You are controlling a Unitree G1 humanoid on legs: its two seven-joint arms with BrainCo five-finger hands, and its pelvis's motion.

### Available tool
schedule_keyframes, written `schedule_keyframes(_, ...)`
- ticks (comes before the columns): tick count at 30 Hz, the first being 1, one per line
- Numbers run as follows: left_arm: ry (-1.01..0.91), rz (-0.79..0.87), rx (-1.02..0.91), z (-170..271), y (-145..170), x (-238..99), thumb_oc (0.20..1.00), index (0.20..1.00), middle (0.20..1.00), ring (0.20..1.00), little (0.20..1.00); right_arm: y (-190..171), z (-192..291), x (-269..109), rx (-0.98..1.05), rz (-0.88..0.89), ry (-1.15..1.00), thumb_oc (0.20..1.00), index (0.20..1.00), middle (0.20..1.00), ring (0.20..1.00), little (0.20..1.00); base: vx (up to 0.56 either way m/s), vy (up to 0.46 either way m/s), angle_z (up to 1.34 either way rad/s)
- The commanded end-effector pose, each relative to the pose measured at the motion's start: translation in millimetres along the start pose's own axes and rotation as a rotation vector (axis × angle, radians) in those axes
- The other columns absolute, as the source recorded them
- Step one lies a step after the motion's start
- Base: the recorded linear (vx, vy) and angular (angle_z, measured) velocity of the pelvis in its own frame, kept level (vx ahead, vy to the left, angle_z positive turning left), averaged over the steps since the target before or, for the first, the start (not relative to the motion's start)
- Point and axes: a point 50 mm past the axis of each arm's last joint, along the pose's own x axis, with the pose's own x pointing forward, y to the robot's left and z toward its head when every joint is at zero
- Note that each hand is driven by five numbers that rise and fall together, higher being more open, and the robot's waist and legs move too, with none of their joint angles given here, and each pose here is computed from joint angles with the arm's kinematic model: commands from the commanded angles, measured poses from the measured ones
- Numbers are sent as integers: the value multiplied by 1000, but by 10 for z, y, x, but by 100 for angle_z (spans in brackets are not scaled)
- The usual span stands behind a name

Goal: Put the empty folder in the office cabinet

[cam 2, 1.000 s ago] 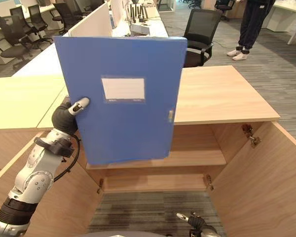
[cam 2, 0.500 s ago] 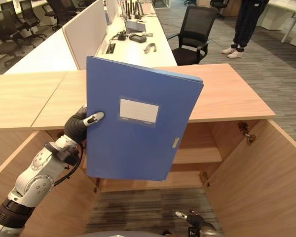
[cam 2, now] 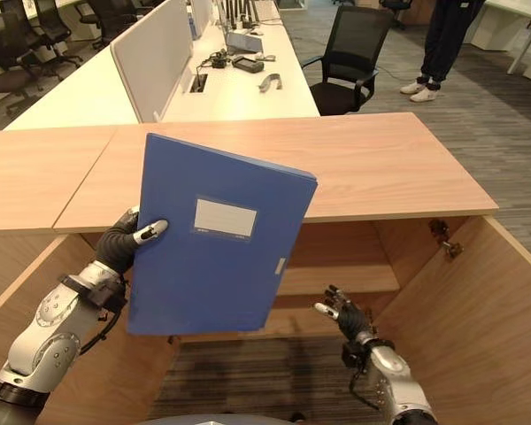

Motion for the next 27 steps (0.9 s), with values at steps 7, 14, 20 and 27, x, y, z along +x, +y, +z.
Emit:
schedule_keyframes(7,-189,-4,65,298,94,132,200,200,200,200,200,416,597,119,86,386,-193,1000,1000,1000,1000,1000,0,0,0)
schedule_keyframes(14,-245,-38,70,390,32,240,200,200,200,200,200,667,598,173,131,515,-189,1000,1000,1000,1000,1000,0,0,0)
schedule_keyframes(20,-285,-66,78,463,-26,327,200,200,200,200,200,859,657,193,125,605,-206,1000,1000,1000,1000,1000,-4,-3,-2)
schedule_keyframes(27,-284,-102,82,449,-113,424,200,200,200,200,200,1178,852,206,125,725,-289,1000,1000,1000,1000,1000,-16,-1,-1)
